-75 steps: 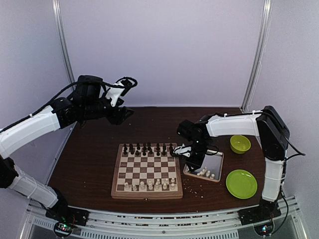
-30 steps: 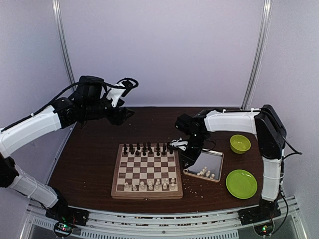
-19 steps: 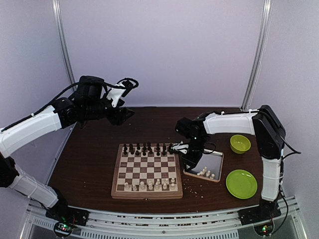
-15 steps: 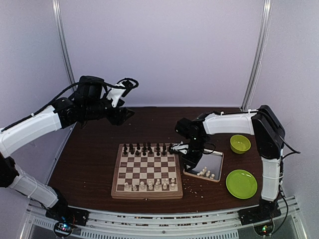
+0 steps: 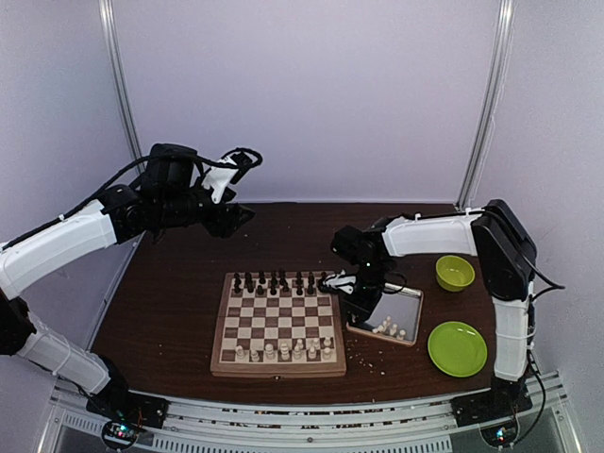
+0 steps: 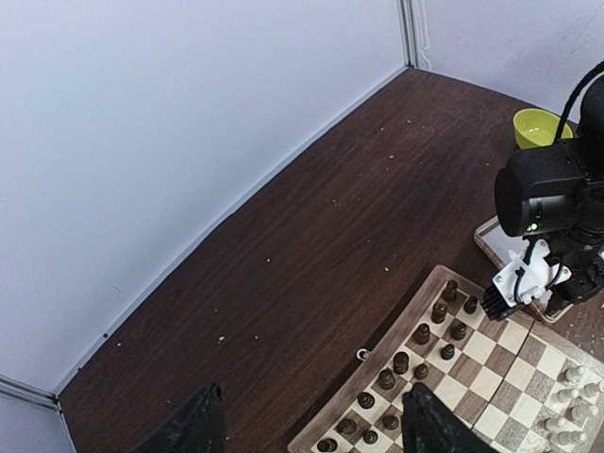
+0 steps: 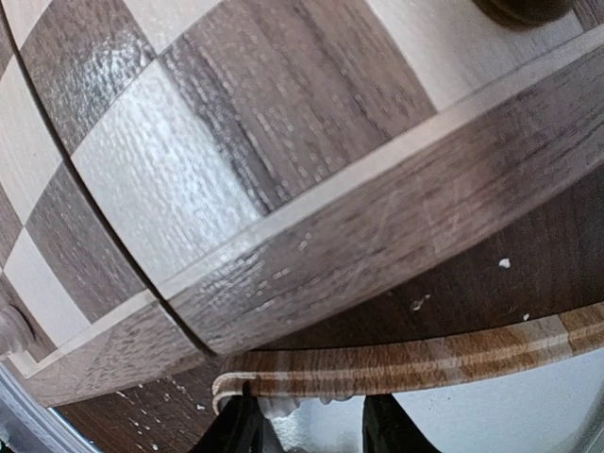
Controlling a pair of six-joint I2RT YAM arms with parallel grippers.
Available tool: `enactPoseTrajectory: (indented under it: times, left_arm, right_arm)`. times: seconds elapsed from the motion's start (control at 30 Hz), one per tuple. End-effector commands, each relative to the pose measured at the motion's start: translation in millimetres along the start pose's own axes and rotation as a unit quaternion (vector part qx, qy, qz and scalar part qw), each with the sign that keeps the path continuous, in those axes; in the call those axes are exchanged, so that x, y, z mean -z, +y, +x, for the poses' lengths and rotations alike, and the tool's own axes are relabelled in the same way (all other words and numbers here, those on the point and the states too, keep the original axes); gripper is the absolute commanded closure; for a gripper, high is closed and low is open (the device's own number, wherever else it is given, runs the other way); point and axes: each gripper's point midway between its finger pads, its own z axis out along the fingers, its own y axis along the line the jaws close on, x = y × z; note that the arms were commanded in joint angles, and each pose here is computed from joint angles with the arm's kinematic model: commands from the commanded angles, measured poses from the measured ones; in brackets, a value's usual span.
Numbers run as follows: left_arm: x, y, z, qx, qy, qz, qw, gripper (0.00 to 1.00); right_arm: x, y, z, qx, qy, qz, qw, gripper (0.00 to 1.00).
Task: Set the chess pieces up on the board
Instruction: Pick up the pawn from the storage box.
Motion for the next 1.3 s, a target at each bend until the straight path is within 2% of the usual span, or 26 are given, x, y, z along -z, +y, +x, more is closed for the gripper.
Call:
enactPoseTrajectory:
  times: [0.0,0.27,0.63,0.83,1.03,1.13,1.27]
  left_arm:
    - [4,4,-19,-0.005,-0.027,-0.007,1.0,0.35]
    - [4,3,-20,-0.004,-0.029,-0.004,1.0,0.35]
    - [5,2,-21,-0.003,-0.032,-0.001,0.999,0.35]
    - [4,0,-20,0.0,-0.031,0.004,1.0,0.35]
    - [-9,-2,-12,0.015,-0.016,0.007,1.0,0.35]
    - [-21,-6,-6,0.06,-0.007,0.015,0.998,0.35]
    - [-35,-29,-18,0.184,-0.024,0.087,0.979,0.35]
  right_arm:
    - [-18,-10,2,0.021,-0.004,0.027,0.999,0.64]
    - [-26,-9,8,0.055,-0.011,0.025,0.998,0.59]
    - [-20,-15,11,0.065,-0.026,0.004,0.998,0.79]
    - [2,-21,16,0.064,-0.042,0.033,0.997,0.84]
    - [47,-14,17,0.09,-0.098,0.059,0.989,0.84]
    - [69,-9,15,0.111,-0.131,0.073,0.982,0.84]
    - [108,-1,7,0.134,-0.186,0.089,0.969,0.84]
